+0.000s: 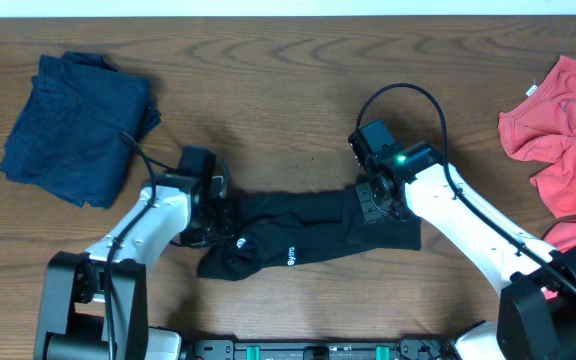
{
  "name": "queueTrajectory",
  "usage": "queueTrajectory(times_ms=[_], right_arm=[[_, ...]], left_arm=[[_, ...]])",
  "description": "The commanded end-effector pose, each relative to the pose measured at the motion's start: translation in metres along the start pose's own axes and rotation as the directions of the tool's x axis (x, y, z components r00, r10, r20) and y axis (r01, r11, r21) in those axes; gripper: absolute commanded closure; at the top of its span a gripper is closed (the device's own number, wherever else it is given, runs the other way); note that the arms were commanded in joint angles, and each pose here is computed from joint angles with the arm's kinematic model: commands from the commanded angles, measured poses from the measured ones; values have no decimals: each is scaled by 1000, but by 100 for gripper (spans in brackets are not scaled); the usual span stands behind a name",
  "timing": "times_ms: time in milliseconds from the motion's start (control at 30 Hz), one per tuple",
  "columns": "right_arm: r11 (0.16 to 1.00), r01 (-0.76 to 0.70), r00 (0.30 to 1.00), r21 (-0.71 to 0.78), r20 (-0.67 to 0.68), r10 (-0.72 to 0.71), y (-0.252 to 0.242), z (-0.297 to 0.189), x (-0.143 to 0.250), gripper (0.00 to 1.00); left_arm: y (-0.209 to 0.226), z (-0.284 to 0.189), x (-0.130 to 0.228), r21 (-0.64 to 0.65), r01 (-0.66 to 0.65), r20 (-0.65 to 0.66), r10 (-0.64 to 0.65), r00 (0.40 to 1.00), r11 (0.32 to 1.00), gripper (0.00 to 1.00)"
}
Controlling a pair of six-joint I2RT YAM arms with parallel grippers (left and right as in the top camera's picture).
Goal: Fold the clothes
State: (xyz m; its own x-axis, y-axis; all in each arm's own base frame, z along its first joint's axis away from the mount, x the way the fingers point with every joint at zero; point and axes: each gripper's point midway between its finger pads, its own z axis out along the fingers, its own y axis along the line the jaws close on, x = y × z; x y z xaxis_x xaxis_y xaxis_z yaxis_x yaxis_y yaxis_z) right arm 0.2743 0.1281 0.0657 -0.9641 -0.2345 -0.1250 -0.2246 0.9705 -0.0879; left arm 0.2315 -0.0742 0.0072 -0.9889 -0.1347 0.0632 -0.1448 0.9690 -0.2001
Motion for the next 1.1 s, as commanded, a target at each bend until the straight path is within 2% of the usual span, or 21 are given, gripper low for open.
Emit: queueTrajectory(times_ms=[0, 200, 400, 567, 700, 833, 1067], right_arm=[[998, -56, 998, 42, 4, 56, -14, 2, -1, 46], [982, -177, 984, 64, 18, 176, -54, 1, -8, 44], [967, -243, 969, 75, -19, 245, -90, 4, 0, 44], [968, -242, 970, 65, -23, 244, -91, 5, 0, 44], [969, -243, 969, 41, -28, 244, -87, 5, 0, 44], [969, -242, 969, 41, -32, 243, -87, 5, 1, 44], [970, -242, 969, 26, -37, 243, -84, 5, 1, 44]], left_arm=[[20, -29, -27, -100, 42, 82, -34, 996, 994, 94], [57, -91, -54, -240, 146, 176, -104, 979, 960, 94], [48, -142, -77, -221, 164, 259, -105, 960, 961, 94], [-6, -155, -82, -110, 51, 272, -20, 962, 993, 94], [-56, -148, -76, -75, -53, 282, 72, 957, 996, 94], [-107, -136, -66, -64, -199, 291, 209, 933, 978, 94], [-172, -108, -35, -49, -361, 267, 361, 894, 931, 93]])
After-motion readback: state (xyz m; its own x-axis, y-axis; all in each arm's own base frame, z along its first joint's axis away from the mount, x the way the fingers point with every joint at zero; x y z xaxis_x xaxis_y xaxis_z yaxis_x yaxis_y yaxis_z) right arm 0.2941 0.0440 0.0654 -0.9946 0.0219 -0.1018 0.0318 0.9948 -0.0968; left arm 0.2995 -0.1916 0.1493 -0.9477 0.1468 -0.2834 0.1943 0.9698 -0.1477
